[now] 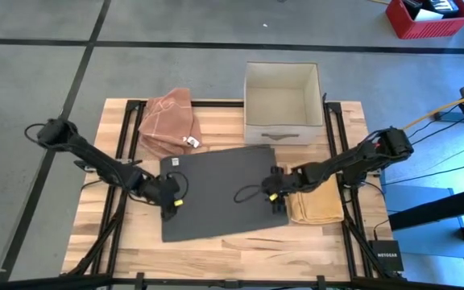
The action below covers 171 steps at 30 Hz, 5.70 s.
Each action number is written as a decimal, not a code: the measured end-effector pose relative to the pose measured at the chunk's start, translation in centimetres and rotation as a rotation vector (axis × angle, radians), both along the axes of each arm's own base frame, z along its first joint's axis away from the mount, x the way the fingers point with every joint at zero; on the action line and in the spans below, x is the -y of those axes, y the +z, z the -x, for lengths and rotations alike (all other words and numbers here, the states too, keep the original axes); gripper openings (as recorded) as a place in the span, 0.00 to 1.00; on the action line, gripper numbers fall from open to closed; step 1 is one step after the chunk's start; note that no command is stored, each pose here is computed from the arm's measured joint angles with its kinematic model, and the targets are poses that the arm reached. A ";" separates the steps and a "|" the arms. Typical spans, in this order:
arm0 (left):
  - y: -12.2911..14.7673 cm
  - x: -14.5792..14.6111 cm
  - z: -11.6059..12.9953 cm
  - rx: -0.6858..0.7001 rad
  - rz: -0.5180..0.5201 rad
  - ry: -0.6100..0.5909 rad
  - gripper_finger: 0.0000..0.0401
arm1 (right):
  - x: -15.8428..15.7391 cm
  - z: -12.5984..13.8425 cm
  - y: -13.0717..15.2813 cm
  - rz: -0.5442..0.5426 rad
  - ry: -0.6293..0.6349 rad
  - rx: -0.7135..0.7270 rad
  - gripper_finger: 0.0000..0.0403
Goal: Fold towel
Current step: Fold the gray towel
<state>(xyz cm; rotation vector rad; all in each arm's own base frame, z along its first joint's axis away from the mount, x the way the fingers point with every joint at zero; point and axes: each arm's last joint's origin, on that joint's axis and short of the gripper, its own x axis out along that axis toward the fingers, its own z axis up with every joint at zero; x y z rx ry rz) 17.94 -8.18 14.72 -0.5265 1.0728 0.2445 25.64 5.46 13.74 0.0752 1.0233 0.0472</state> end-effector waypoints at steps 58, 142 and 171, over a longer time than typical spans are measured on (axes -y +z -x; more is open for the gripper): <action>-0.2 1.7 -0.2 -0.096 -0.213 -0.385 0.60 | -5.6 -3.5 1.0 0.134 0.049 -0.149 0.76; -0.4 2.9 -1.6 -0.201 -0.215 -0.452 0.39 | -4.9 -1.7 1.6 0.152 0.055 -0.147 0.58; -2.0 2.6 0.0 -0.233 -0.205 -0.339 0.37 | -3.6 -2.2 -2.1 0.159 0.083 -0.201 0.35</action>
